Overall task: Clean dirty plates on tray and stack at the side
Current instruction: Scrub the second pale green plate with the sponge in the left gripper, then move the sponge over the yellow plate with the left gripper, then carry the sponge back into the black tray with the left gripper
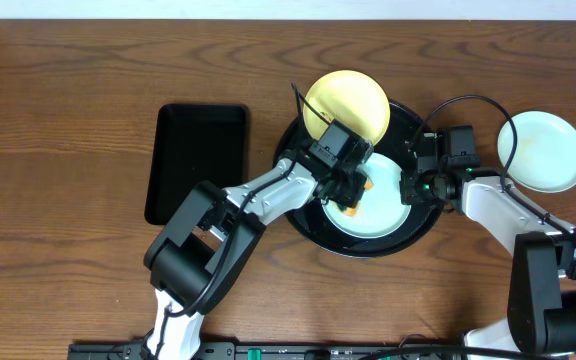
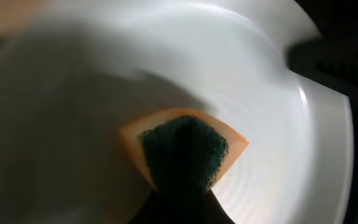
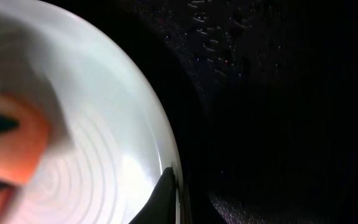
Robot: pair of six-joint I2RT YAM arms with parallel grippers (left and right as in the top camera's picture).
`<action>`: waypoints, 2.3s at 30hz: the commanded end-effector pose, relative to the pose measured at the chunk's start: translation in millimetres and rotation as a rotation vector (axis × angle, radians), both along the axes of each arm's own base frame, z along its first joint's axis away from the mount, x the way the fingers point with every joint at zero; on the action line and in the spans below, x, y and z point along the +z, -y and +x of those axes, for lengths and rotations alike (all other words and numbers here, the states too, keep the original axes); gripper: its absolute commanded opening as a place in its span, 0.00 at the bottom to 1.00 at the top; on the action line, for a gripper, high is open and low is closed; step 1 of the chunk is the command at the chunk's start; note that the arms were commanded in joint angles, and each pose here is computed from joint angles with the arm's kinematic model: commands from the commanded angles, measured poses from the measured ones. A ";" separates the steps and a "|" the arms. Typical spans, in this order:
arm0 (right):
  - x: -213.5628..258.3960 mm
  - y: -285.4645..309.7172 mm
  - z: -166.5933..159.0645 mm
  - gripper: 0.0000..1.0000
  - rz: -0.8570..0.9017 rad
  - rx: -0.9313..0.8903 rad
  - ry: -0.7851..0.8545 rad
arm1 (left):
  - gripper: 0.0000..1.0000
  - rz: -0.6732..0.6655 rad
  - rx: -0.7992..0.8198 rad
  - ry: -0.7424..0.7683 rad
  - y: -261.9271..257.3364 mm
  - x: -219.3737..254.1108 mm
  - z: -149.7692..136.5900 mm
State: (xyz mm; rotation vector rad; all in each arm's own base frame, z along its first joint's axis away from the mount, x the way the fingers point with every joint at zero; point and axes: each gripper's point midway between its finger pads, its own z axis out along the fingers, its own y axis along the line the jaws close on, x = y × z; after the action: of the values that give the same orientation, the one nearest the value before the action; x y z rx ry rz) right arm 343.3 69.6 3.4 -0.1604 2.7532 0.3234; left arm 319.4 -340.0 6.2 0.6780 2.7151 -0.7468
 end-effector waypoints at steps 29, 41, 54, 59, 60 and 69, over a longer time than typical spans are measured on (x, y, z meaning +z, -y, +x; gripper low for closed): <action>-15.3 1.6 -14.6 0.01 -0.027 0.006 -0.061 | 0.07 -0.497 0.128 -0.130 -41.3 200.9 41.3; -15.3 1.6 -14.8 0.01 -0.026 0.006 -0.062 | 0.07 -0.457 0.036 -0.223 -10.4 174.6 0.5; -15.3 1.6 -14.7 0.05 -0.026 0.005 -0.062 | 0.07 -0.245 0.488 -0.169 -207.5 132.2 81.1; -15.3 1.6 -14.7 0.12 -0.026 0.005 -0.062 | 0.07 0.209 0.779 -0.108 -320.7 86.8 79.5; -15.3 1.6 -14.7 0.15 -0.026 0.006 -0.062 | 0.08 0.276 0.802 -0.099 -332.2 79.7 75.8; -16.5 1.9 -17.9 0.27 -0.027 0.006 -0.075 | 0.11 0.341 0.826 -0.074 -344.1 35.5 63.6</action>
State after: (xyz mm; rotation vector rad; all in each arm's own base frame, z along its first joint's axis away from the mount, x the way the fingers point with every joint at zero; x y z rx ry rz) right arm 338.0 74.2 2.1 -0.1750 2.7702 0.3544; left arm 388.2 -4.6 55.4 -0.4479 2.8110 -0.1926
